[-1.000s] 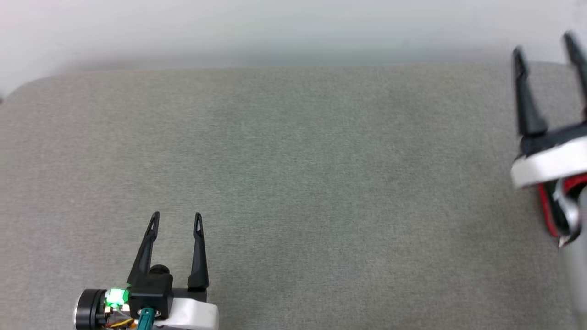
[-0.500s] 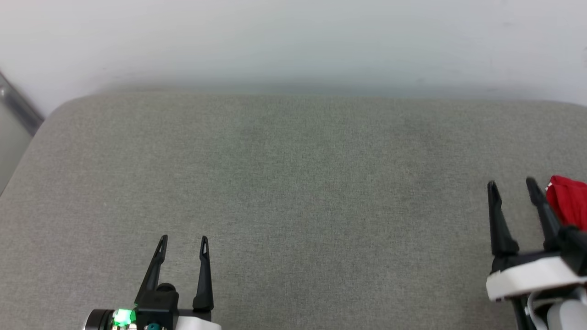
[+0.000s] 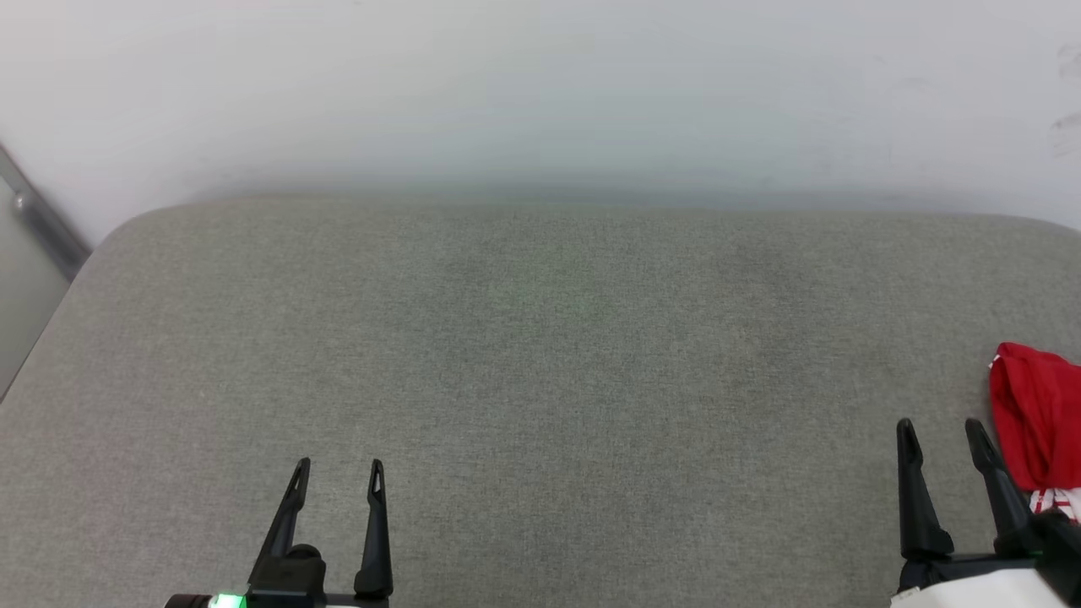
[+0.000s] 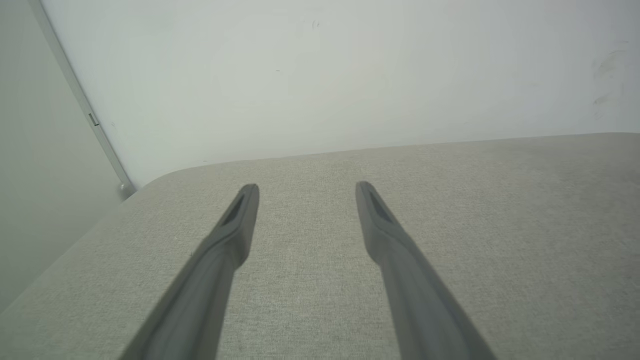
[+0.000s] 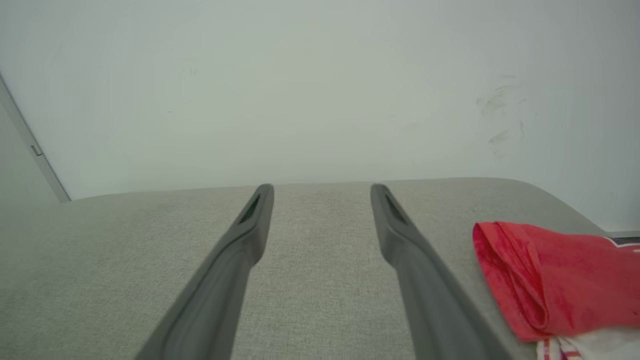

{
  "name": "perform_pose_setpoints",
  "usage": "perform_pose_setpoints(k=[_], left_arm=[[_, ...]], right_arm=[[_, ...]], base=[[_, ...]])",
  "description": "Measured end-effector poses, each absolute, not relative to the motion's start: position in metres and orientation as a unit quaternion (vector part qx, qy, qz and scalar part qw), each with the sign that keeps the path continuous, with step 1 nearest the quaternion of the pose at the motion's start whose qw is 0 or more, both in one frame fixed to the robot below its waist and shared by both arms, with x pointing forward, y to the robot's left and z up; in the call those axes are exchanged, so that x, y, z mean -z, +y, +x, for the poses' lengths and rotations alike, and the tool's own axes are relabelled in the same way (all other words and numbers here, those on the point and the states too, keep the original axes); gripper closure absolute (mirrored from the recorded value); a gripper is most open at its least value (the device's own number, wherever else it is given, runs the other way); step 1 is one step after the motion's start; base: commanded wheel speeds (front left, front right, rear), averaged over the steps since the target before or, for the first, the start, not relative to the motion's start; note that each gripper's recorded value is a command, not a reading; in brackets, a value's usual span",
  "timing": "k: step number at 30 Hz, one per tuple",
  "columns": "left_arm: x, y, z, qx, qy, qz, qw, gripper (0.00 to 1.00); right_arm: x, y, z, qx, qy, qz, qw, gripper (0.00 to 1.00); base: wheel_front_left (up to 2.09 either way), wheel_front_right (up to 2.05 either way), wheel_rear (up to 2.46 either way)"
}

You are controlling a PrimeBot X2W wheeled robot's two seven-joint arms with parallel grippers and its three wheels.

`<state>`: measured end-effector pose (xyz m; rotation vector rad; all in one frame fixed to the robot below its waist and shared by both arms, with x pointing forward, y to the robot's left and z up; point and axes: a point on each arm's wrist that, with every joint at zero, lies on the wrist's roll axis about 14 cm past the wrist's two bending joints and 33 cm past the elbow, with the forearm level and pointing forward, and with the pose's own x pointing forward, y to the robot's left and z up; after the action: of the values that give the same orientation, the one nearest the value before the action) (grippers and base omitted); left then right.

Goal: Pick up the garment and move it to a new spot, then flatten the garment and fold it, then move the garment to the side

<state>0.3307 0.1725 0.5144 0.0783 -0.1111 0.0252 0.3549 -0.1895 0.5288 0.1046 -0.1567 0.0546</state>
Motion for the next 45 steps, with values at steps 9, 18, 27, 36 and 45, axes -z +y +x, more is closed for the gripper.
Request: perform_pose_setpoints(k=[9, 18, 27, 36, 45], left_arm=[[-0.518, 0.173, 0.325, -0.013, -0.060, 0.025, 0.998, 0.00], [-0.519, 0.173, 0.326, -0.010, -0.062, 0.022, 0.998, 0.00], [-0.495, 0.174, 0.320, -0.013, -0.020, -0.002, 1.000, 1.00], [-0.487, 0.181, 0.325, -0.026, 0.003, -0.099, 0.995, 1.00], [-0.484, 0.185, 0.333, -0.033, 0.017, -0.184, 0.982, 1.00]], right_arm=[[-0.527, -0.195, 0.339, -0.013, -0.078, 0.068, 0.995, 0.00], [-0.522, -0.193, 0.335, -0.014, -0.070, 0.072, 0.995, 0.00], [-0.501, -0.192, 0.332, -0.009, -0.035, 0.094, 0.995, 1.00], [-0.494, -0.197, 0.334, 0.008, -0.019, 0.180, 0.983, 1.00], [-0.494, -0.199, 0.343, 0.017, -0.015, 0.256, 0.967, 1.00]], base=[[0.00, 0.00, 0.00], [0.00, 0.00, 0.00], [0.00, 0.00, 0.00], [0.00, 0.00, 0.00], [0.00, 0.00, 0.00]])
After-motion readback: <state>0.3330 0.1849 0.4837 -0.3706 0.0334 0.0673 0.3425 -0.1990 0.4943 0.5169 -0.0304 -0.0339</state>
